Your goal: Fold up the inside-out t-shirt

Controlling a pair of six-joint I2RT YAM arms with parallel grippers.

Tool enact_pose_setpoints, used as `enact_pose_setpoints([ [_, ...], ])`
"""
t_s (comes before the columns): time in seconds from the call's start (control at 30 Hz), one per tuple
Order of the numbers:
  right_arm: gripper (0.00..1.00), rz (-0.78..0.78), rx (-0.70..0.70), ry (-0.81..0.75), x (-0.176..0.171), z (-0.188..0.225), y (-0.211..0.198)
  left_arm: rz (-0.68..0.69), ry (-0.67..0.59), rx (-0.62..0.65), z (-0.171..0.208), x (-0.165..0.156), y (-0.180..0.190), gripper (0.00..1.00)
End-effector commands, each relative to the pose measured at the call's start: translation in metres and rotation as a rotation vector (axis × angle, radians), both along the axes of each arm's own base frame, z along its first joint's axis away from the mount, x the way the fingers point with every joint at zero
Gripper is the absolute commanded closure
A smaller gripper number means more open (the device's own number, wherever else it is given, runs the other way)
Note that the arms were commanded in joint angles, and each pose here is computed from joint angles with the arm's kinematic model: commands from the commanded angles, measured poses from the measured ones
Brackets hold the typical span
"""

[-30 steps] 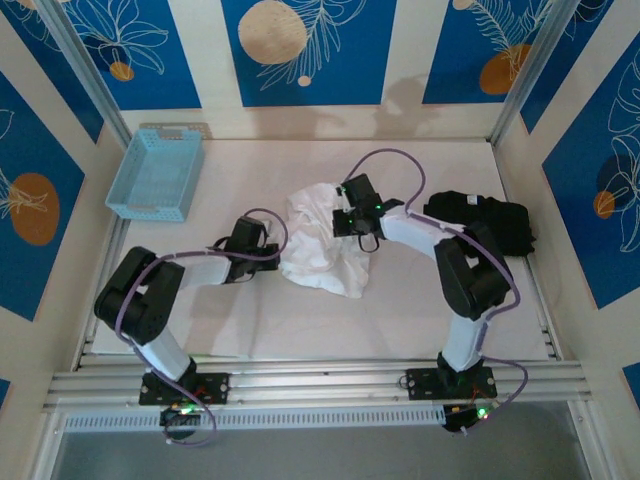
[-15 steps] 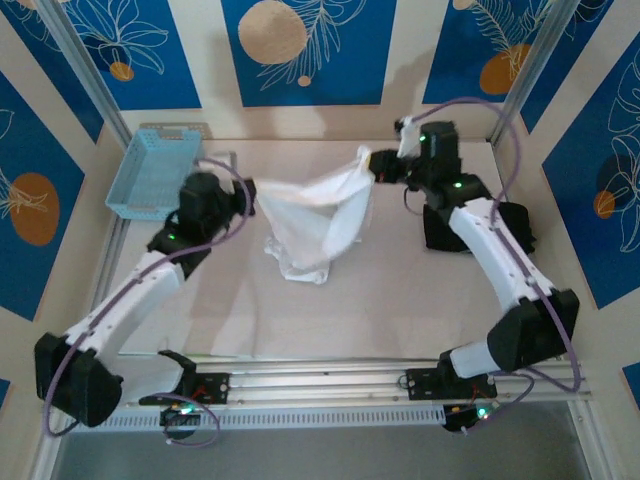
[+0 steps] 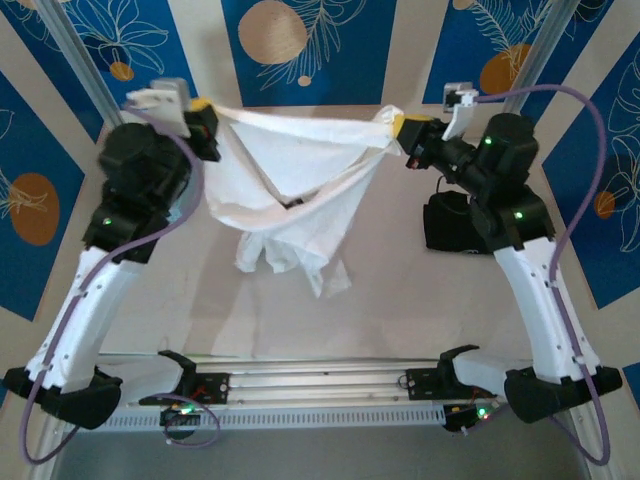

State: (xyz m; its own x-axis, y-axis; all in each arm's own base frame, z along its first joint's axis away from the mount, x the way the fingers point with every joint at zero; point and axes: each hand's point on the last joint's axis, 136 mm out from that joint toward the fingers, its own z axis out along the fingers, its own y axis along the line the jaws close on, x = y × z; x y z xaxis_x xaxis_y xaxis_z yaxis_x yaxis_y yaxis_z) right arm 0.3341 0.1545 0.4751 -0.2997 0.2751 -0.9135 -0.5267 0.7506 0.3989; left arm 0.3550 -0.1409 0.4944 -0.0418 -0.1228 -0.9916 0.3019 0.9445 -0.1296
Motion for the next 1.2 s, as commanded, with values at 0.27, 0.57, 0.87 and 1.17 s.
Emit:
enact_pose_setpoints([
  [0.27, 1.0, -0.176, -0.089, 0.534, 0.067, -0.217, -0.051, -0.343, 0.662, -0.017, -0.288, 0.043, -0.111, 1.0],
  [0.57, 1.0, -0.195, -0.107, 0.648, 0.087, -0.274, -0.064, -0.286, 0.804, 0.057, -0.367, 0.003, -0.108, 0.52],
  [0.87, 1.0, -0.174, -0.09, 0.641, 0.093, -0.275, -0.06, -0.318, 0.853, 0.17, -0.403, -0.012, -0.138, 0.43],
  [1.17, 1.0, -0.172, -0.091, 0.629, 0.089, -0.272, -0.061, -0.239, 0.826, 0.267, -0.413, 0.016, -0.136, 0.44],
])
